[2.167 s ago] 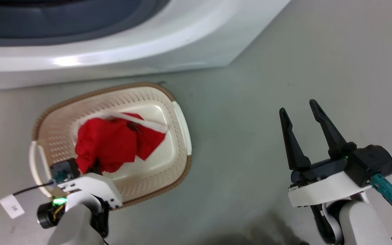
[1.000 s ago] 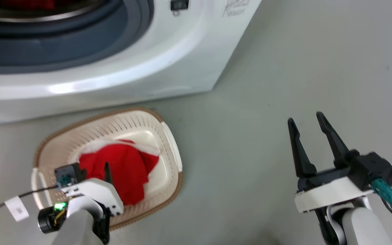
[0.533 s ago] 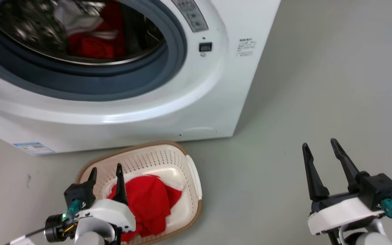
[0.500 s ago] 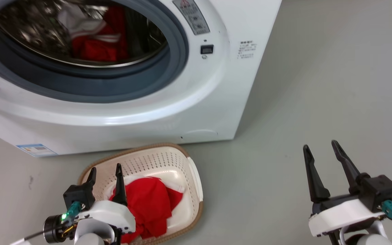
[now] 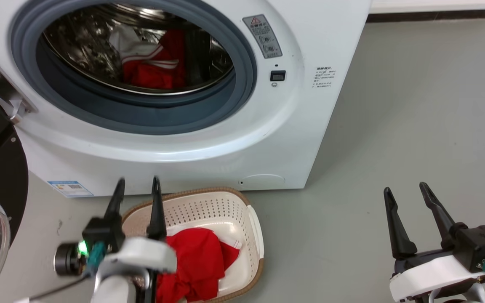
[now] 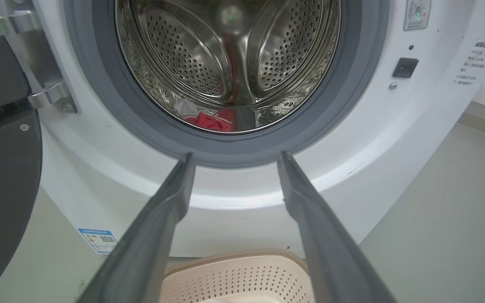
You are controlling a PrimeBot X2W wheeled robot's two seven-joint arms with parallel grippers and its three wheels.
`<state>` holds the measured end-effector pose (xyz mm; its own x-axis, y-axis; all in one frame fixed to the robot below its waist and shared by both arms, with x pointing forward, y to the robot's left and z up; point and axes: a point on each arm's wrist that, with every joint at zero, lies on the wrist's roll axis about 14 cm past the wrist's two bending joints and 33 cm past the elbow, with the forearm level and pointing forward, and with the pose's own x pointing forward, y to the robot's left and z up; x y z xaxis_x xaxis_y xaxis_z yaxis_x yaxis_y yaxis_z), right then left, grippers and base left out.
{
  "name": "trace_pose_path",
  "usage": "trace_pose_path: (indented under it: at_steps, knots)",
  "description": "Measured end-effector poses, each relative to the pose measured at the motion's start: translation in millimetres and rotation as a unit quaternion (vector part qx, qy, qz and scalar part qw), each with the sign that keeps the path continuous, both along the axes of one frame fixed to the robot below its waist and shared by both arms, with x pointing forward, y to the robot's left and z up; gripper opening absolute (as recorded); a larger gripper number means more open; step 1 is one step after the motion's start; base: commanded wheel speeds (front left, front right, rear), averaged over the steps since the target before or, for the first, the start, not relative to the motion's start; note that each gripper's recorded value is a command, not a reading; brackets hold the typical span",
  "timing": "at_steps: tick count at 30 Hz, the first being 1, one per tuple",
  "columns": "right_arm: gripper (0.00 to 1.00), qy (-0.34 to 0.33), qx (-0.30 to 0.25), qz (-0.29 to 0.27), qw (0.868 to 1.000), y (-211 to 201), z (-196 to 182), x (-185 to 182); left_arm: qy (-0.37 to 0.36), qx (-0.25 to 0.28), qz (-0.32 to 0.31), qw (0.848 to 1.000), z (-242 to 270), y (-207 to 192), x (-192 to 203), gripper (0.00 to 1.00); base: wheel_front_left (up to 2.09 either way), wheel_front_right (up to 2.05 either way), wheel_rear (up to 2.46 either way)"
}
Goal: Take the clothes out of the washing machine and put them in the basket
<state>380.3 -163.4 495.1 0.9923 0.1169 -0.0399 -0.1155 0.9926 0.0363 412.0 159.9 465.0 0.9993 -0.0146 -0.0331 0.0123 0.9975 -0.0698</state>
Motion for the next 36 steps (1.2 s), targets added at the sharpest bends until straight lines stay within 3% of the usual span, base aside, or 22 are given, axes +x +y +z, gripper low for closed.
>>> trace_pose_path:
  at_steps: [15,36]
  knots:
    - [1.0,0.039,0.009,0.0,0.999,1.3,-33.9,21.6,0.004,0.032,-0.036,0.999,-12.4,-8.1,109.4,1.0,0.0,0.0,0.0]
    - [1.0,0.094,0.025,-0.011,0.995,-4.7,-96.6,45.0,0.1,0.073,-0.049,0.991,-73.0,2.0,235.0,1.0,0.0,0.0,0.0]
